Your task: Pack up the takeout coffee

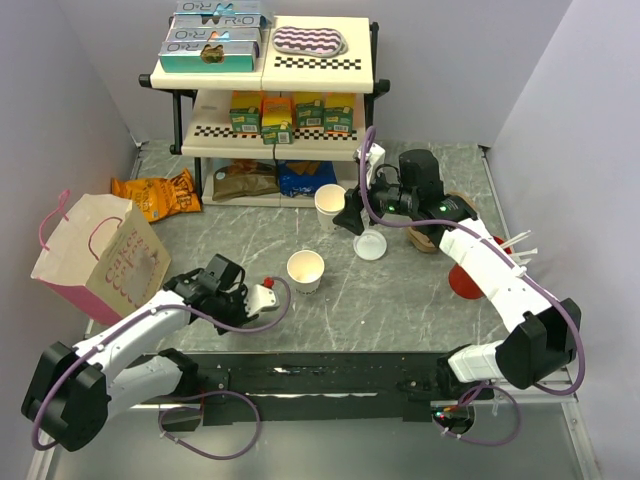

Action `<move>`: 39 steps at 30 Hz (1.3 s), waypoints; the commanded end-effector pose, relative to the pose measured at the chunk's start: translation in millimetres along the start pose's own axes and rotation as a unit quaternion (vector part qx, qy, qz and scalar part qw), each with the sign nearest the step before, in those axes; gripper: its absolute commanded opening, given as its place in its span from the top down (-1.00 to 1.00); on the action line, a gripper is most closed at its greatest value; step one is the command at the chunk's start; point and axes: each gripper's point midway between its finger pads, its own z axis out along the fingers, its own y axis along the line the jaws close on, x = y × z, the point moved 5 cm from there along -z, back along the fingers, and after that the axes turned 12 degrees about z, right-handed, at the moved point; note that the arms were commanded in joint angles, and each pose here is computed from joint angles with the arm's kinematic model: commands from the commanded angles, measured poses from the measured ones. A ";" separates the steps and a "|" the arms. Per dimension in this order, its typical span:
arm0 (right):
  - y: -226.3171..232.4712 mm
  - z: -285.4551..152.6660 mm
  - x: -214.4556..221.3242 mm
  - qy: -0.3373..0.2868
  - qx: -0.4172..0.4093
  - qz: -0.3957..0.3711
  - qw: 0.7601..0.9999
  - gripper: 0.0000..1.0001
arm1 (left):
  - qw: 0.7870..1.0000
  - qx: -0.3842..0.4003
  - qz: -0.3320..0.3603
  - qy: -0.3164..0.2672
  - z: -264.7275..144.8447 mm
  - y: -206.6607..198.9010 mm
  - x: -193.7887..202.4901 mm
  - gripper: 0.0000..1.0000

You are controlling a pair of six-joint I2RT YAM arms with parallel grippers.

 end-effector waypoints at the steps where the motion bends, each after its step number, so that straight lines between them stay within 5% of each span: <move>1: 2.8 -2.9 -6.9 -0.014 -0.005 -0.017 1.000 -0.75 | 1.000 -0.009 0.020 -0.013 0.8 1.6 -4.6 0.43; 16: 0.0 0.6 -4.4 -0.013 -0.001 -0.015 1.000 -0.76 | 0.998 -0.010 0.058 0.012 5.0 0.1 -0.5 0.71; 26: -2.3 1.7 -4.4 -0.014 0.004 -0.015 1.000 -0.79 | 0.998 -0.006 0.068 0.015 8.8 -0.8 1.4 0.71; 29: -3.0 1.7 -3.0 -0.013 0.006 -0.014 1.000 -0.79 | 0.998 -0.006 0.068 0.016 6.4 -0.3 0.2 0.96; 32: -2.3 -0.7 -5.0 -0.016 0.008 -0.015 1.000 -0.78 | 0.998 -0.008 0.068 0.016 -5.3 1.1 -4.4 0.98; 39: 13.8 -13.7 -13.8 -0.020 -0.018 0.000 1.000 -0.73 | 0.993 -0.051 0.037 -0.100 -68.0 14.5 -62.6 0.98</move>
